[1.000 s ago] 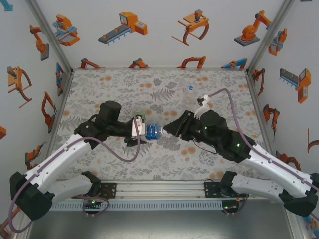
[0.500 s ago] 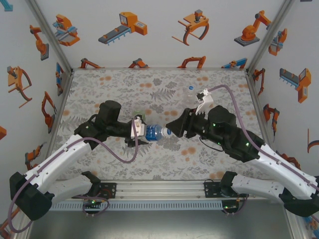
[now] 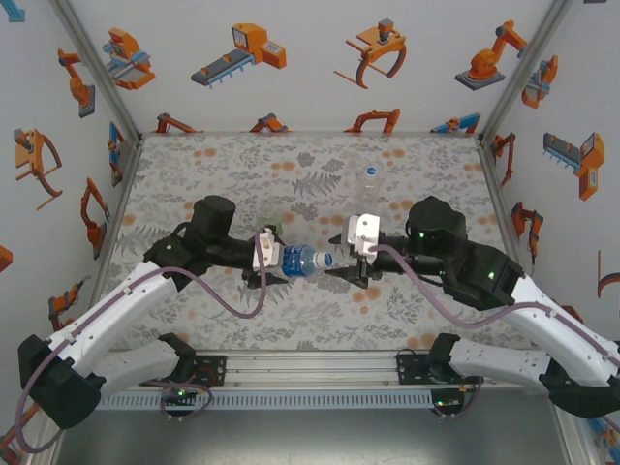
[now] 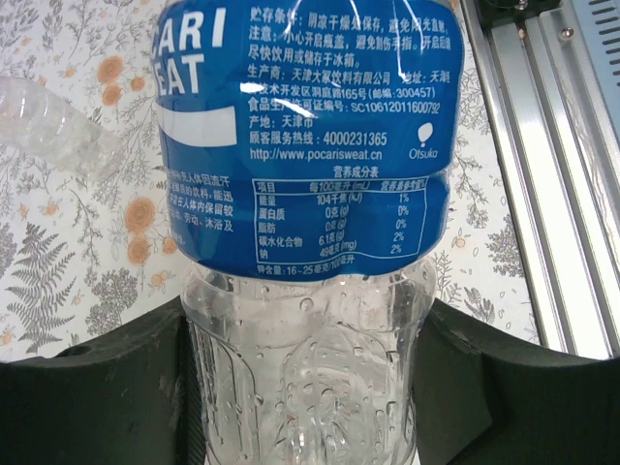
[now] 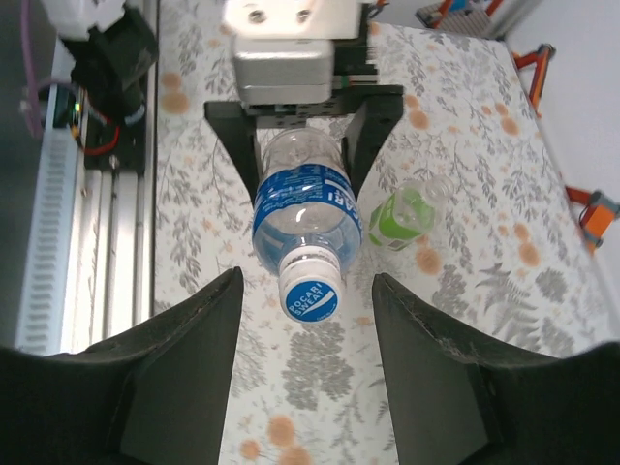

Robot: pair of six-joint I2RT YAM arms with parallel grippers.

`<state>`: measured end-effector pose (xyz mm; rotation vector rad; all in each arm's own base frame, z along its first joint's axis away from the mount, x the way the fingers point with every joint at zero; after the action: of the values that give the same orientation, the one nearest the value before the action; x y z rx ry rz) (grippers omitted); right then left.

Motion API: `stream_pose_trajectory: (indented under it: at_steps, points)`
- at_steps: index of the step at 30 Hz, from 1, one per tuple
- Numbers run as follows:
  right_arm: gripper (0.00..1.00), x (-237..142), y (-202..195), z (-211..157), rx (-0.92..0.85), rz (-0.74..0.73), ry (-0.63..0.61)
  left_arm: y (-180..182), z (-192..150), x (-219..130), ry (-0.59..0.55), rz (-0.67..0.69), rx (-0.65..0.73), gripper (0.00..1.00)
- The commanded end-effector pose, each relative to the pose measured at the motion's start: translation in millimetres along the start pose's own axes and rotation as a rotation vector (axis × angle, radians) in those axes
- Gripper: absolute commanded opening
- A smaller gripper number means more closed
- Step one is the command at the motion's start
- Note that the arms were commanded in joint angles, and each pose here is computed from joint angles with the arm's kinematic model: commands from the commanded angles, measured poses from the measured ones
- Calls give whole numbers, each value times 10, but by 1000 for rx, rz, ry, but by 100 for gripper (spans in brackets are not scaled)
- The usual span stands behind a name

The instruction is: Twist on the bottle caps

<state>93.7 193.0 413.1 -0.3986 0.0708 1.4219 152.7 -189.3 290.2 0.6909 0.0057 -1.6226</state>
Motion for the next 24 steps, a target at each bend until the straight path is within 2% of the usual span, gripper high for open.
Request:
stream_pose_trajectory:
  at_steps: [1,12,24]
  points:
    - [54,34,44,-38,-167,88,26,8,119,-44,-44,-18,44,0]
    - [48,188,-14,-210,-155,42,92,5,130,-49,-51,-26,48,0]
    - [39,190,-14,-217,-148,33,85,3,134,-51,-53,-26,50,0]
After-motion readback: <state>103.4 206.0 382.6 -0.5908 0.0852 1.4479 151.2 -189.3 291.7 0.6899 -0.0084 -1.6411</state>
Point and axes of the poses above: each hand's point on the last joint's axis, 136 mm out from that joint toward the fingers, its own x axis out along the fingers, its own y axis along the line the jaws close on, z = x × y, the point moved 10 cm from there along -x, back along the fingers, and after that the axes turned 6 degrees about x, right-handed, at the moved point
